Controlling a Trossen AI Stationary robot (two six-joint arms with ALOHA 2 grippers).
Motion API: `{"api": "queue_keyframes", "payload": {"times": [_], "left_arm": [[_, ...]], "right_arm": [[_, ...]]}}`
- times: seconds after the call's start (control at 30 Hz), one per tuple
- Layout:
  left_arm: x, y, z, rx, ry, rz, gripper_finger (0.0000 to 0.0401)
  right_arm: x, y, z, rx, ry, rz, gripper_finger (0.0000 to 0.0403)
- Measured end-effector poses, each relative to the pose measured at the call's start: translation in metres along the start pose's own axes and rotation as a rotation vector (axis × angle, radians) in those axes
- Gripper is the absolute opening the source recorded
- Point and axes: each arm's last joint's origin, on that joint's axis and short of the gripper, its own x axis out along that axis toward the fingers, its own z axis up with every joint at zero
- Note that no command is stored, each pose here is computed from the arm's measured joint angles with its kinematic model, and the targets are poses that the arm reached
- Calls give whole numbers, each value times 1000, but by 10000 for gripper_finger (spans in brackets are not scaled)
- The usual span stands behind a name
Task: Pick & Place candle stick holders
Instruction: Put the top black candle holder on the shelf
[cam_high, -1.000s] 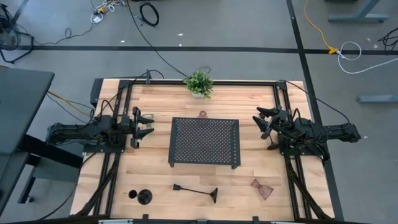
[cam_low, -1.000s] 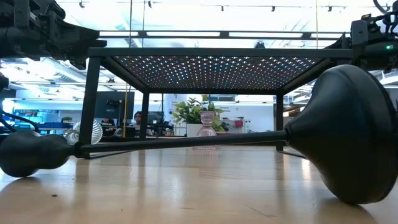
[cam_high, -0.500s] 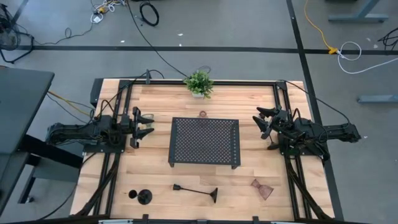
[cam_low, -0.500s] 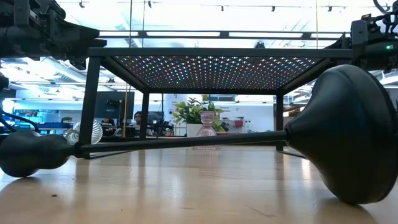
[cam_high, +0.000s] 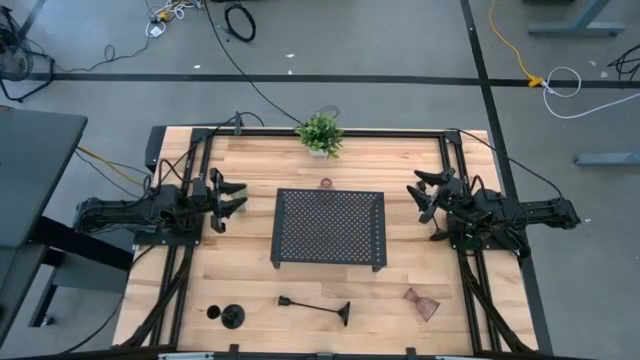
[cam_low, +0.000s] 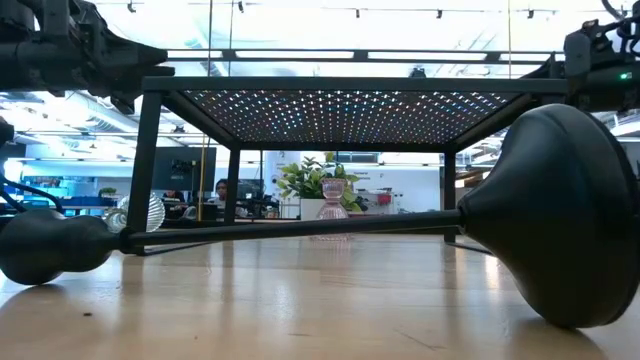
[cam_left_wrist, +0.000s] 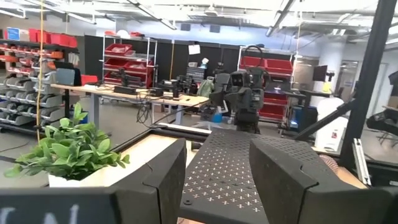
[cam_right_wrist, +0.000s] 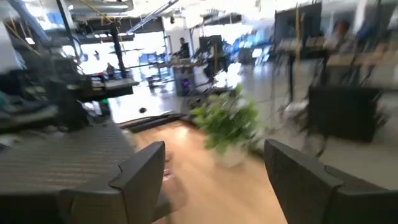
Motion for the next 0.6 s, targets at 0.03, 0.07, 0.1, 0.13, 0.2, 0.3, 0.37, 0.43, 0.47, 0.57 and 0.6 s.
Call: {"api": "queue_keyframes", "payload": {"times": [0.03, 0.07, 0.1, 0.13, 0.2, 0.3, 0.37, 0.43, 0.47, 0.57, 0.6], "left_arm": [[0, 0, 0, -6, 0, -3, 179], [0, 0, 0, -12, 4, -7, 179], [0, 0, -1, -22, 8, -12, 179], [0, 0, -1, -30, 12, -15, 179], [0, 0, -1, -34, 16, -18, 179], [0, 0, -2, -33, 22, -17, 179], [0, 0, -2, -33, 25, -16, 179], [0, 0, -3, -33, 27, -16, 179], [0, 0, -3, -32, 30, -16, 179], [0, 0, -3, -31, 35, -13, 179], [0, 0, -4, -30, 39, -12, 179]], "right_arm": [[0, 0, 1, -39, -10, -8, 272], [0, 0, 2, -65, -17, -9, 272], [0, 0, 2, -75, -21, -10, 272], [0, 0, 3, -72, -24, -9, 272], [0, 0, 3, -51, -25, -9, 272], [0, 0, 3, 5, -30, -9, 272], [0, 0, 6, 36, -56, -9, 272], [0, 0, 9, 95, -83, -4, 272], [-1, 0, 11, 142, -95, -1, 272], [-1, -2, 16, 270, -148, -15, 272], [-2, -3, 19, 292, -170, -34, 272]]}}
